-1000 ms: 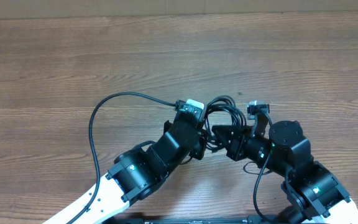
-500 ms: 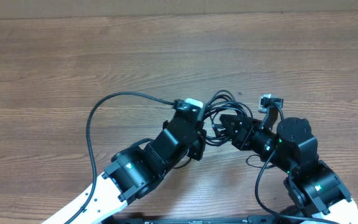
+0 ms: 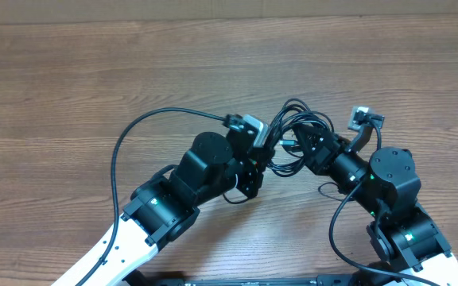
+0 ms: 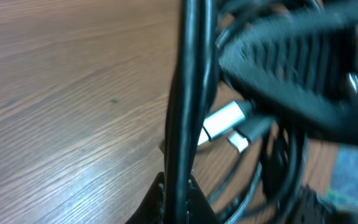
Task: Untangle cables
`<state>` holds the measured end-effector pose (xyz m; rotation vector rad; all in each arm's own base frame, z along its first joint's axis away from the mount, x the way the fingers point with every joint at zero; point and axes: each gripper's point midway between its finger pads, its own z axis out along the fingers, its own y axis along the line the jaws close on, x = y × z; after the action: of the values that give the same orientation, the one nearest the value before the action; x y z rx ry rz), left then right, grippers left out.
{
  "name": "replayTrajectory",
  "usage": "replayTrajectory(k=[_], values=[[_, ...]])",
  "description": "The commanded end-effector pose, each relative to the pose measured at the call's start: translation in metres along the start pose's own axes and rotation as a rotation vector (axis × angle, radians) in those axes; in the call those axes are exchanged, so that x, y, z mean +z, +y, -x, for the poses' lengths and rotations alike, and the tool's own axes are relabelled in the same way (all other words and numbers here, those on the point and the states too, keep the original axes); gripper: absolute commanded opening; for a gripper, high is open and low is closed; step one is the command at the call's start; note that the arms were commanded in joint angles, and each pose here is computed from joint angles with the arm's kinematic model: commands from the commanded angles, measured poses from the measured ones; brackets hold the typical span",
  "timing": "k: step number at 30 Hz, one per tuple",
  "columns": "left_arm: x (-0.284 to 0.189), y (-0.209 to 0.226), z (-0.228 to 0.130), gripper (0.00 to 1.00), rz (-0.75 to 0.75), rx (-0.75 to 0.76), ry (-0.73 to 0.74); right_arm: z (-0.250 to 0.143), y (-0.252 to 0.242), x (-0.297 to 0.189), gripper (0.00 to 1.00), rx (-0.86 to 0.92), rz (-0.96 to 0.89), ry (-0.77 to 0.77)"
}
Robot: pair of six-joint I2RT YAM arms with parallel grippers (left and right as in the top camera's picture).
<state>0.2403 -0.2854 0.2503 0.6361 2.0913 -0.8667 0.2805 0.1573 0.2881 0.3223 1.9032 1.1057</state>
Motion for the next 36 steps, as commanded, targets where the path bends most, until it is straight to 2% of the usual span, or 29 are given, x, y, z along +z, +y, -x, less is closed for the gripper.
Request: replayTrajectory(k=[1,5,10,11,12,13,14,16,19,23,30,31,33,36], values=[[0.000,-0.031,-0.048,0.04,-0.201,0.111,0.176,0.062,0.012,-0.015,0.04,0.012,-0.011,-0.278],[0.001,-0.024,-0.052,0.04,-0.164,0.100,0.192,0.064,0.023,-0.015,0.04,0.002,0.040,-0.280],[0.003,0.014,-0.048,0.04,0.069,-0.042,0.164,0.040,0.023,-0.010,0.05,-0.005,0.057,-0.152],[0.003,0.023,-0.048,0.04,0.121,-0.076,0.155,0.036,0.018,-0.009,0.10,0.001,0.038,-0.136],[0.001,0.031,-0.048,0.04,0.170,-0.107,0.146,0.031,0.012,-0.008,0.24,0.007,0.013,-0.117],[0.000,0.038,-0.048,0.04,0.213,-0.135,0.140,0.027,0.007,-0.008,0.44,0.003,-0.008,-0.101],[-0.002,0.047,-0.049,0.04,0.268,-0.171,0.132,0.023,0.001,-0.008,0.54,-0.017,-0.031,-0.084],[-0.009,0.065,-0.054,0.04,0.381,-0.243,0.120,0.016,-0.008,-0.008,0.64,-0.064,-0.069,-0.053],[-0.022,0.088,-0.063,0.04,0.532,-0.333,0.107,0.005,-0.022,-0.009,0.73,-0.080,-0.123,-0.004],[-0.024,0.092,-0.063,0.04,0.556,-0.344,0.100,-0.019,-0.044,-0.013,0.72,-0.049,-0.212,0.097],[-0.018,0.084,-0.060,0.04,0.498,-0.307,0.109,-0.052,-0.071,-0.024,0.58,-0.002,-0.316,0.242],[-0.015,0.077,-0.059,0.04,0.457,-0.271,0.123,-0.055,-0.073,-0.024,0.55,0.002,-0.326,0.253],[-0.010,0.067,-0.058,0.04,0.386,-0.207,0.143,-0.061,-0.074,-0.023,0.41,0.012,-0.323,0.287],[-0.008,0.062,-0.057,0.04,0.355,-0.186,0.147,-0.076,-0.071,-0.019,0.36,0.042,-0.291,0.371]])
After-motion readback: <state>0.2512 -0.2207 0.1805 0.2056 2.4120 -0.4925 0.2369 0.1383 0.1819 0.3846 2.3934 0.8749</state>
